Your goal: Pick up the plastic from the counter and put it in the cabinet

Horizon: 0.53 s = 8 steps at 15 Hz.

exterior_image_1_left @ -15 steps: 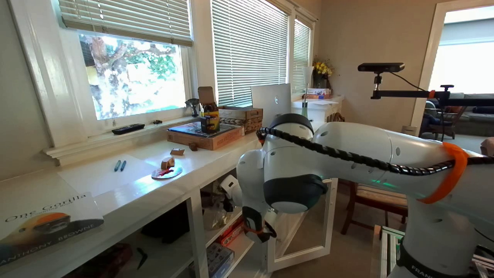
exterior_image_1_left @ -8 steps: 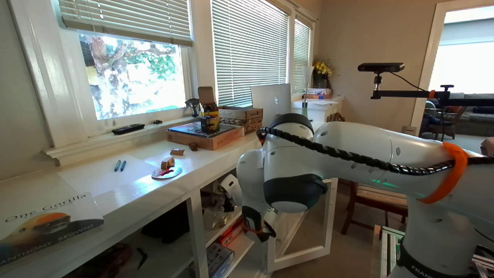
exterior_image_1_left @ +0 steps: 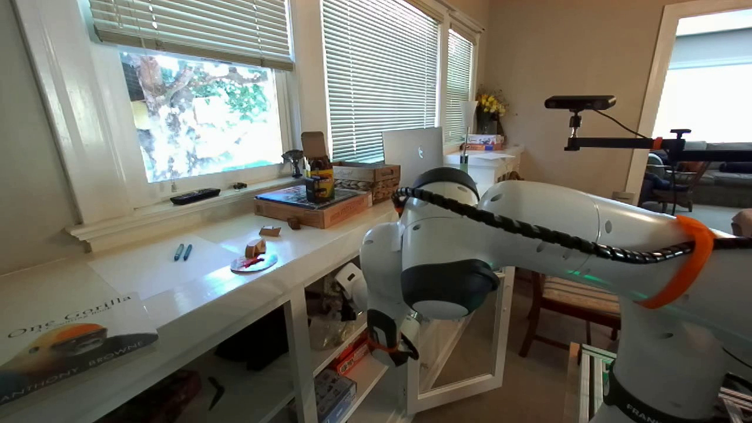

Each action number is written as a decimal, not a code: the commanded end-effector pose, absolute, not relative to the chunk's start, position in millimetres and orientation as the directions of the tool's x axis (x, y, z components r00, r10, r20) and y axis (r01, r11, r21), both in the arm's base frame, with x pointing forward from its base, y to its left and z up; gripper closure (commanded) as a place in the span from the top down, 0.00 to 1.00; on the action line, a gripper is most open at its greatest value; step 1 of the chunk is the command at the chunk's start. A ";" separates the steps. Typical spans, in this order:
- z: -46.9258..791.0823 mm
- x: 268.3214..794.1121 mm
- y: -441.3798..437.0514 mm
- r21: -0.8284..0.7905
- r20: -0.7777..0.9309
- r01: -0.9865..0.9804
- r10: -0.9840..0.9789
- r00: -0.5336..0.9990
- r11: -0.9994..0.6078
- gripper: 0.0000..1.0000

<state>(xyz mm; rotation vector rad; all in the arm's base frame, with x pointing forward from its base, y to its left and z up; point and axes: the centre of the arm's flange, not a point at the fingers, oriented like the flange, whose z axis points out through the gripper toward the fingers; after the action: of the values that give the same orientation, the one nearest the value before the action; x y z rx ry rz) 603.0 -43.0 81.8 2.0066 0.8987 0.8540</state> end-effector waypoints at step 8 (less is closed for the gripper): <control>95.8 594.1 -19.5 0.771 0.189 0.377 0.749 0.635 -0.513 1.00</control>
<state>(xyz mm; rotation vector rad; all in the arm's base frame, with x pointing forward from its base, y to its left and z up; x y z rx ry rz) 601.3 -29.7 86.6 2.1025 0.8790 0.7363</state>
